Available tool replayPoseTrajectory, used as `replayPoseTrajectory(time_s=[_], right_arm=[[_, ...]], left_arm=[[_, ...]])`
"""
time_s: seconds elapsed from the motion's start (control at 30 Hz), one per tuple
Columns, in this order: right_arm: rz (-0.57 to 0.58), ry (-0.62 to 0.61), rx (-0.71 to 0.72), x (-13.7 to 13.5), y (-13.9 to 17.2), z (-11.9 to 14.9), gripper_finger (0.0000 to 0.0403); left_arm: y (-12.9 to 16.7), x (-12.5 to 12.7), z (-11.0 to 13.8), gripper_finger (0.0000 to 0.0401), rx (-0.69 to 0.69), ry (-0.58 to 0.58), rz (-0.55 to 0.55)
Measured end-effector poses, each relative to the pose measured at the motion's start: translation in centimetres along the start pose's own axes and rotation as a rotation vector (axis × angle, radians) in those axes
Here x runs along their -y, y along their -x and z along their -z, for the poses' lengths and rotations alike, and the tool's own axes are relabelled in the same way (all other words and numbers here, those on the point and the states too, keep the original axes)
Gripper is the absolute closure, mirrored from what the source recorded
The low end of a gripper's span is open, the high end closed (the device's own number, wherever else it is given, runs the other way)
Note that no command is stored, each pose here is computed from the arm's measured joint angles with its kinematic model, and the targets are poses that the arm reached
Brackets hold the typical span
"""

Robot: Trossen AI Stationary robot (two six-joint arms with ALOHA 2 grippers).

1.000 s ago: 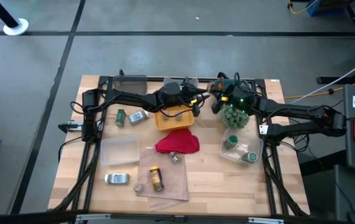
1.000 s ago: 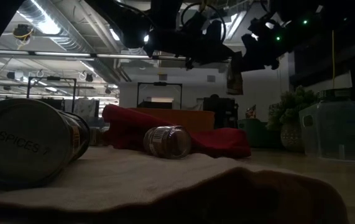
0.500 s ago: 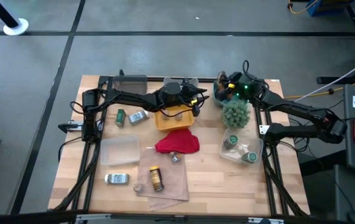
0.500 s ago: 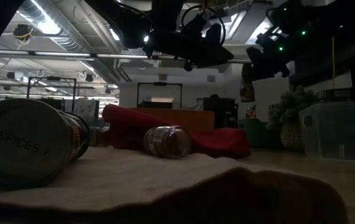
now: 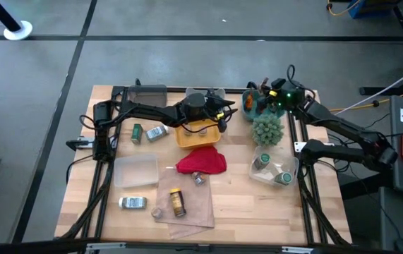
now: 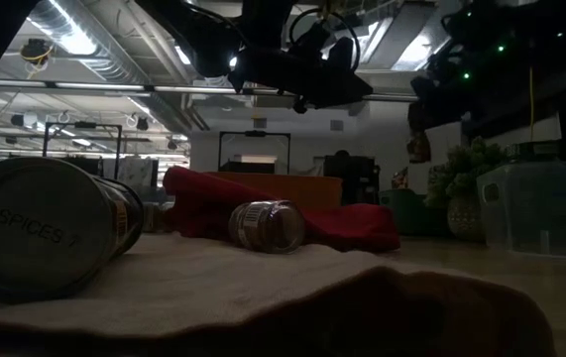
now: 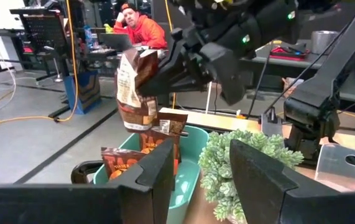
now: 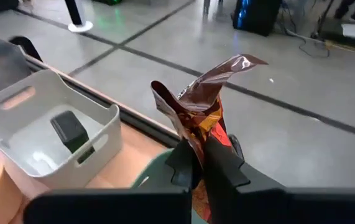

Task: Sort spices by type
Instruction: Put the brown seasoning pack into the green bin

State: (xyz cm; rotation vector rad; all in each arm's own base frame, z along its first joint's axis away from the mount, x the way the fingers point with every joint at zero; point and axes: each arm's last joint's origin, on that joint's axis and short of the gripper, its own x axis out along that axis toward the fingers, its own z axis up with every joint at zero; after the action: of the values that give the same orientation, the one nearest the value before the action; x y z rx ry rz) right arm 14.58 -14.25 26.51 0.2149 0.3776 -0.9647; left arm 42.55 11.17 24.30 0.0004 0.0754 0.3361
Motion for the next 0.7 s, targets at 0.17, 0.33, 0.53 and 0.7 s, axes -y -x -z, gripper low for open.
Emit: replayPoseTrajectory(time_s=[0.17,0.33,0.53,0.7], right_arm=[[0.0,-0.021,0.001,-0.1,-0.7,0.0,0.0382],[0.031,-0.017,-0.039,-0.2,-1.8,0.5,0.0383],[0.035,-0.038,-0.058,-0.5,-3.2,1.0,0.0379],[0.044,-0.028,-0.105,-0.6,-4.3,1.7,0.0378]], left_arm=[[0.0,0.0,0.0,0.026,0.0,0.0,0.0],[0.0,0.0,0.0,0.026,0.0,0.0,0.001],[0.0,0.0,0.0,0.026,0.0,0.0,0.001],[0.0,0.0,0.0,0.026,0.0,0.0,0.001]])
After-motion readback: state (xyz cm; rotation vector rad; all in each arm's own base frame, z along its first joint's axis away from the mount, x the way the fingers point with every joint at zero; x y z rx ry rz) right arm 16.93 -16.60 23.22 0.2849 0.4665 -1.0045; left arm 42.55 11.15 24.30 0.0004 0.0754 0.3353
